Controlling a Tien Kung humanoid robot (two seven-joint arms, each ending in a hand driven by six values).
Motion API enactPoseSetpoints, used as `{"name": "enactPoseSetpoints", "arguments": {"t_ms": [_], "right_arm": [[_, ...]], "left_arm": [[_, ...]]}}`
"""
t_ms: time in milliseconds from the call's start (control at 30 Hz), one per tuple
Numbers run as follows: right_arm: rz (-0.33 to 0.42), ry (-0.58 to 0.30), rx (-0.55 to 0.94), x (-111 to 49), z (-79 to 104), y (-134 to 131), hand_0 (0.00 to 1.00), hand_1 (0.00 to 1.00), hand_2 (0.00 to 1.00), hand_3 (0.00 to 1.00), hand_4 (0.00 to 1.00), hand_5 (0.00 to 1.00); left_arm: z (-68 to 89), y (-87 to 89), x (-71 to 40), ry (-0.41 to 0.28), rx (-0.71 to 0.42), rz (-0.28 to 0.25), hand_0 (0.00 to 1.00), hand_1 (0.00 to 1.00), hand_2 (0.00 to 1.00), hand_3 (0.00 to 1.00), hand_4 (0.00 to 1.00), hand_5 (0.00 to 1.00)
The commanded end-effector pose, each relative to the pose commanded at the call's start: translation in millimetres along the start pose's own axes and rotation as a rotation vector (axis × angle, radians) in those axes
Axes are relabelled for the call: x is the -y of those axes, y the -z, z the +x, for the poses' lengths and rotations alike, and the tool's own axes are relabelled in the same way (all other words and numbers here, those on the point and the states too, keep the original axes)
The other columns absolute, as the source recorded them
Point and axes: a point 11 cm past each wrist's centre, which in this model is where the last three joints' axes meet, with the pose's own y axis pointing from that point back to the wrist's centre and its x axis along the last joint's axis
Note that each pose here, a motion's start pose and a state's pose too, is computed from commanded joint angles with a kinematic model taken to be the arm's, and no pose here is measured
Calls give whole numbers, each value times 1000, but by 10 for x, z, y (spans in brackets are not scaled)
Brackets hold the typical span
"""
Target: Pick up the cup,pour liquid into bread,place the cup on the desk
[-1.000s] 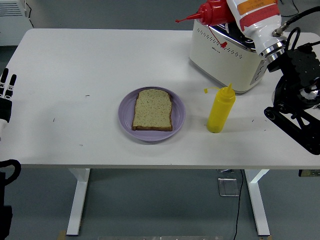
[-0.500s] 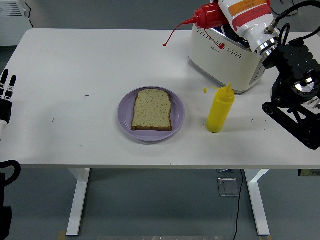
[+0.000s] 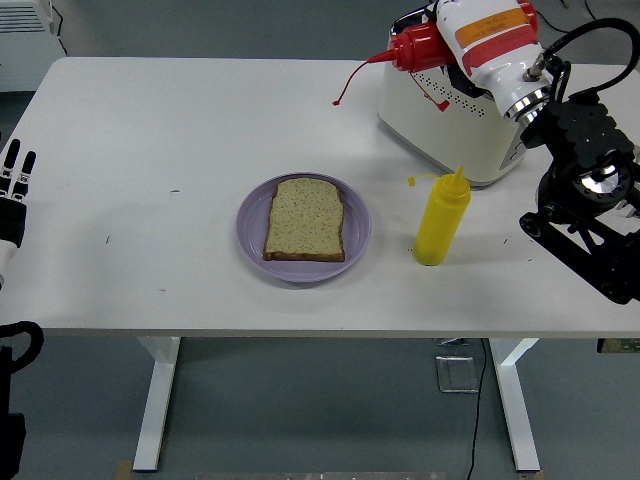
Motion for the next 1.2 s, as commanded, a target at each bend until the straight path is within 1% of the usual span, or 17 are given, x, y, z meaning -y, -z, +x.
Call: {"name": "enactPoseSetpoints", "arguments": {"t_ms": [33,100,200,267,367,433,500,533,600,700,767,900,933,1000,1067,1100,1200], "right_arm": [[-9,-9,3,22,58,-30,207,240,327,367,423,2],[-16,-12,6,36,91,-47,207,240,327,367,423,2],[1,11,3,12,18,6,204,239,326,368,420,2],[25,51,-13,-27,-123,86,204,239,326,368,420,2],[76,160,-52,-159,-478,262,203,240,327,368,418,12],[76,179,-56,-184,-537,290,203,240,327,368,418,12],[50,152,-51,-131,-445,235,203,240,327,368,418,12],[34,127,-45,-93,-365,190,202,240,328,371,405,21],[24,110,-39,-71,-311,161,202,240,328,371,405,21],[-11,37,1,-38,-140,83,202,240,328,371,405,21],[-18,-20,40,-44,-41,79,198,240,327,369,416,24],[-43,-156,294,-95,237,64,198,240,327,369,416,24],[-46,-177,341,-99,292,47,209,245,327,367,438,10],[-63,-183,424,-111,323,10,209,245,327,367,438,10],[-59,-216,530,-150,434,-75,209,245,327,367,438,10],[-63,-221,569,-157,461,-113,209,245,327,367,438,10],[-88,-208,697,-218,486,-319,222,254,330,367,450,3]], "left_arm": [[4,1,-2,-1,0,1,777,737,736,697,513,998],[8,2,-4,-2,1,1,777,737,736,697,513,998],[9,-3,-4,-2,1,0,780,738,740,698,513,998],[11,-8,-4,-3,1,-1,780,738,740,698,513,998],[-8,-1,5,2,-3,-1,786,746,742,699,513,998],[-9,1,6,2,-4,-1,786,746,742,699,513,998],[-2,-12,5,0,-3,-4,786,746,742,699,513,998],[0,-20,4,-1,-3,-6,788,747,745,704,520,998],[2,-23,4,-1,-3,-7,788,747,745,704,520,998],[3,-23,4,-2,-3,-7,788,747,745,704,520,998],[-1,-23,6,-1,-3,-7,789,747,745,706,519,998],[-4,-29,9,0,-4,-9,789,747,745,706,519,998],[-4,-28,9,0,-4,-9,791,748,747,702,517,998],[-5,-26,9,0,-5,-9,791,748,747,702,517,998],[-6,-24,9,0,-5,-8,791,748,747,702,517,998],[-5,-24,9,0,-5,-8,791,748,747,702,517,998],[1,-25,7,-3,-7,-9,793,747,746,698,513,993]]}}
